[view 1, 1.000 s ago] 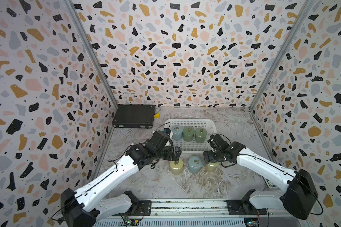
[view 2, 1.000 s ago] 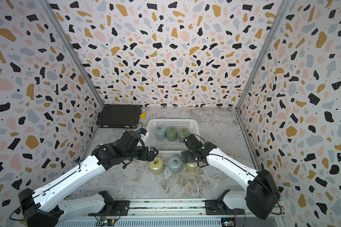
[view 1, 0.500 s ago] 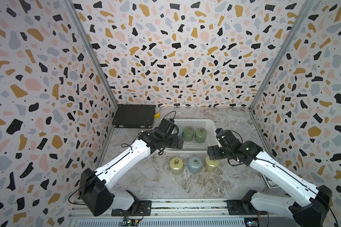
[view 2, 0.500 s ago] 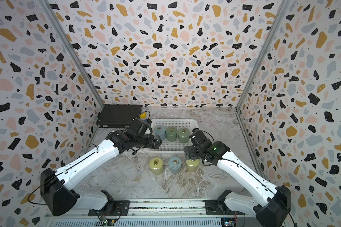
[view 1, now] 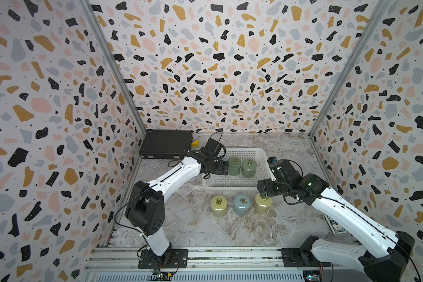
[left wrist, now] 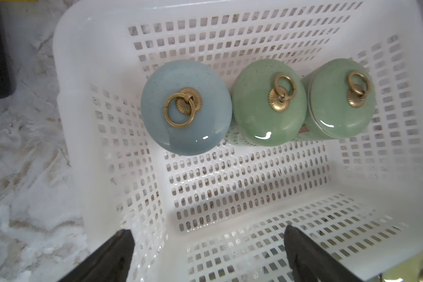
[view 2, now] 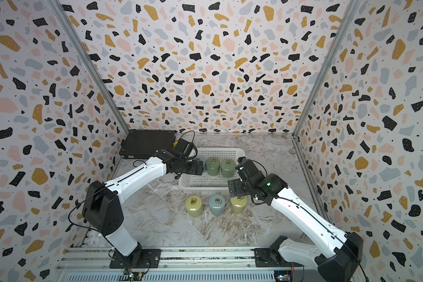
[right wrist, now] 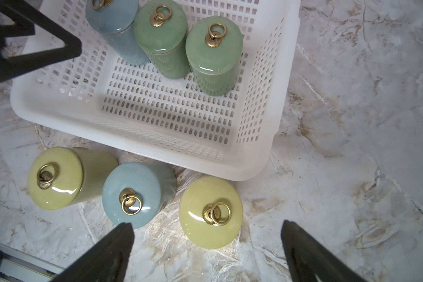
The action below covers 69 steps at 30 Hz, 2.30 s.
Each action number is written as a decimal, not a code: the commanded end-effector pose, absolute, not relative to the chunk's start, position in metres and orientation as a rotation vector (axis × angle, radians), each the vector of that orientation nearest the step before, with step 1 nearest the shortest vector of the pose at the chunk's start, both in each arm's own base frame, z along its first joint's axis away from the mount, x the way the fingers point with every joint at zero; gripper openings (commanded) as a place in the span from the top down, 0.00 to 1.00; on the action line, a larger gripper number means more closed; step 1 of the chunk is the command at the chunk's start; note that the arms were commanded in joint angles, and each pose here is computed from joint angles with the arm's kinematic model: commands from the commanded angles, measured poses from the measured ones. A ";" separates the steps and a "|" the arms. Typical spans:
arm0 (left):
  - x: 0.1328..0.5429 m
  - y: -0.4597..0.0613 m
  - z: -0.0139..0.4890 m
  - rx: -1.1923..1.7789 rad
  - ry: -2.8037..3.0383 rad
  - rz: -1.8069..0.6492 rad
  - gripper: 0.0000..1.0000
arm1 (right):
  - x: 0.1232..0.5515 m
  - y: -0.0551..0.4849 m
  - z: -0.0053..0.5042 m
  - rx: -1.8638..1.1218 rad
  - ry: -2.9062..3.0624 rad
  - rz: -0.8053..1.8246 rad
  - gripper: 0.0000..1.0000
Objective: Take the tea canister out of the basket
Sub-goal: Pick up the tea canister from the basket.
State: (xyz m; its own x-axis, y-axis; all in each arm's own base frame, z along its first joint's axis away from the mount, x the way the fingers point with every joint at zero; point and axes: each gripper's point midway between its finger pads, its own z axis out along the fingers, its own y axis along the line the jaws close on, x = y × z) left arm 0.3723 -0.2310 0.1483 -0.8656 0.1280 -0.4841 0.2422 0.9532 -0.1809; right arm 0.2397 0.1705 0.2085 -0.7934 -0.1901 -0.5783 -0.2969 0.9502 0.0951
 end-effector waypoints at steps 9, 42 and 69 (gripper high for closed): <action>0.422 -0.242 0.139 0.333 2.577 -0.324 0.07 | 0.239 0.169 0.231 -0.336 2.461 0.266 0.01; 0.455 -0.248 0.059 0.426 2.717 -0.210 0.08 | 0.243 0.170 0.226 -0.322 2.482 0.243 0.01; 0.451 -0.250 0.103 0.377 2.662 -0.272 0.21 | 0.240 0.171 0.222 -0.310 2.499 0.259 0.01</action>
State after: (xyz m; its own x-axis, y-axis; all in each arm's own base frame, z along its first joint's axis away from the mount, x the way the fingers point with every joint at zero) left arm 0.4537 -0.2548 0.0655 -0.8780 0.2573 -0.4035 0.3224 0.9411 -0.1015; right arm 0.2413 0.1704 0.2137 -0.7943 -0.1708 -0.5830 -0.2805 0.9543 0.1027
